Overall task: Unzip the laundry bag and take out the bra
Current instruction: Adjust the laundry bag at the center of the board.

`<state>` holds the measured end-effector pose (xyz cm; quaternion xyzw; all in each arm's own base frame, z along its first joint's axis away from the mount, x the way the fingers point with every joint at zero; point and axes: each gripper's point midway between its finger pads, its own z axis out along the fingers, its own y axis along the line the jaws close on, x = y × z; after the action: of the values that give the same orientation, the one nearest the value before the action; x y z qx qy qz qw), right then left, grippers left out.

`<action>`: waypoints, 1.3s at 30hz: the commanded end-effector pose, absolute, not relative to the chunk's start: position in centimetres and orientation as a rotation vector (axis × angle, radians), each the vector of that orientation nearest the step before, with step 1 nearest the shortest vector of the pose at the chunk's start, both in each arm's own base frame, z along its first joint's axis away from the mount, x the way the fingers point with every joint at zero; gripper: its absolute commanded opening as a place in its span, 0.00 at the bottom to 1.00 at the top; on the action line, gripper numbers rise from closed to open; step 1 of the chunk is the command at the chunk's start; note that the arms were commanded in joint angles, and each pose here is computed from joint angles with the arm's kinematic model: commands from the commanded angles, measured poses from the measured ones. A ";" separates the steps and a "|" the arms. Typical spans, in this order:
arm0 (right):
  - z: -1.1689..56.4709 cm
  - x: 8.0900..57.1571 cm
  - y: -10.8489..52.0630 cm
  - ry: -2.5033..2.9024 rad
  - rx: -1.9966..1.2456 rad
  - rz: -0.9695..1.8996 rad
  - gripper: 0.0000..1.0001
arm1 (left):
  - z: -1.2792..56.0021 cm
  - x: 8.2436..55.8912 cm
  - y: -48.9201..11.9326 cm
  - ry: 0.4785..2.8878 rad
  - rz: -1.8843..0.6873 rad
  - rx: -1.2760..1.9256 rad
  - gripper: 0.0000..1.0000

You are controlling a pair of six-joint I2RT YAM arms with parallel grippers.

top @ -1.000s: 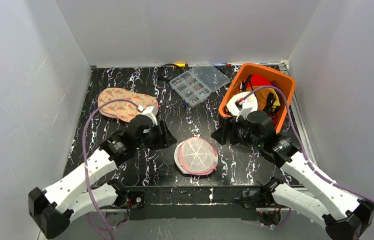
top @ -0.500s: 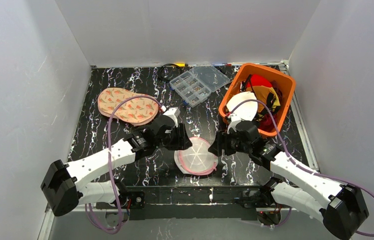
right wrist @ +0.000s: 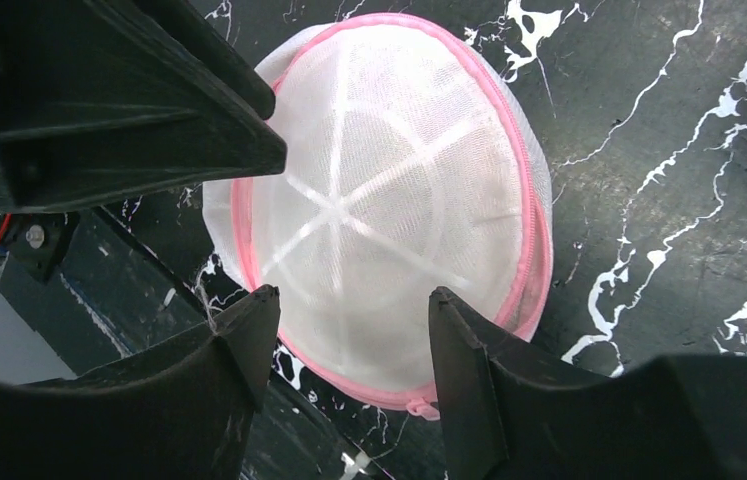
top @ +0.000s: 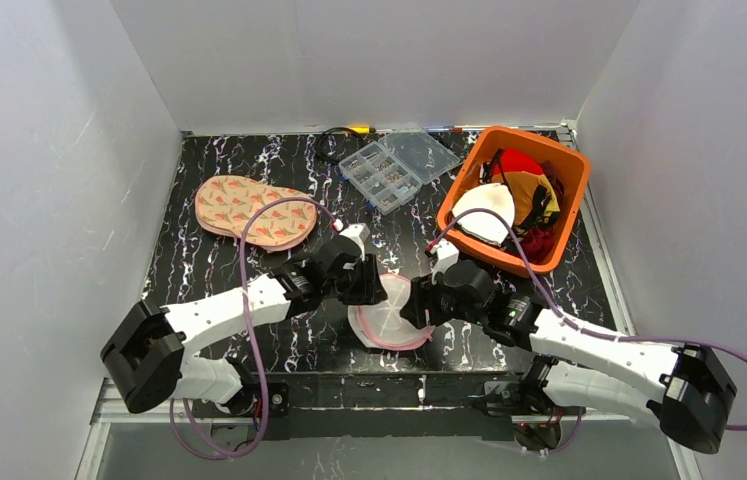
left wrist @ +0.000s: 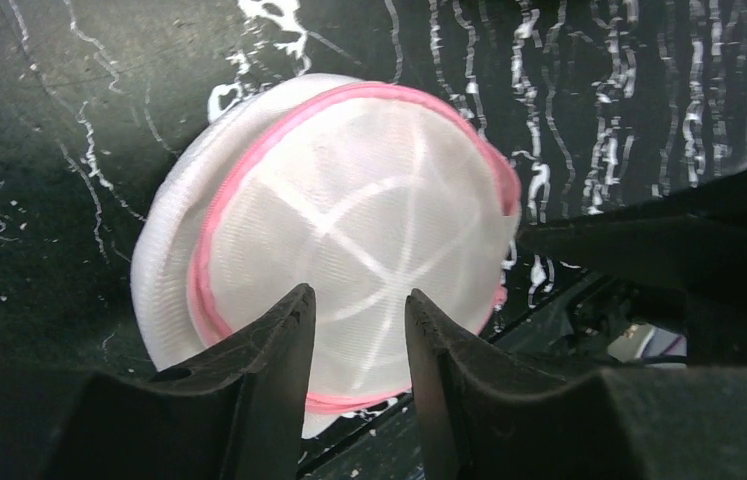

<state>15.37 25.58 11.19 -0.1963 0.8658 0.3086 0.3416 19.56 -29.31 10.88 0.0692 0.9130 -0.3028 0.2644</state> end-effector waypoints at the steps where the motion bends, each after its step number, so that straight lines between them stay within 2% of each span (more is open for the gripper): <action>1: 11.3 16.2 26.4 2.211 -0.420 0.778 0.63 | 8.0 19.4 -27.4 2.533 -0.671 0.151 0.35; 13: 10.0 16.0 25.6 2.239 -0.354 0.715 0.61 | 3.4 18.8 -24.2 2.635 -0.451 0.070 0.33; 20: 11.9 16.2 23.0 2.209 -0.317 0.633 0.66 | 5.3 18.7 -23.3 2.583 -0.466 0.068 0.33; 24: 12.3 15.2 22.5 2.214 -0.280 0.698 0.75 | 7.4 18.3 -23.1 2.535 -0.532 0.063 0.38; 28: 12.3 14.8 23.1 2.206 -0.231 0.791 0.80 | 8.4 17.6 -22.6 2.516 -0.575 0.038 0.42; 39: 8.7 17.3 22.7 2.257 0.060 0.941 0.77 | 5.6 17.2 -19.2 2.552 -0.390 -0.061 0.39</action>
<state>16.13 21.55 7.93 -0.0222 0.8878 0.3002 0.3481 17.21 -21.46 7.06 -0.0046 0.9423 -0.1978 0.2699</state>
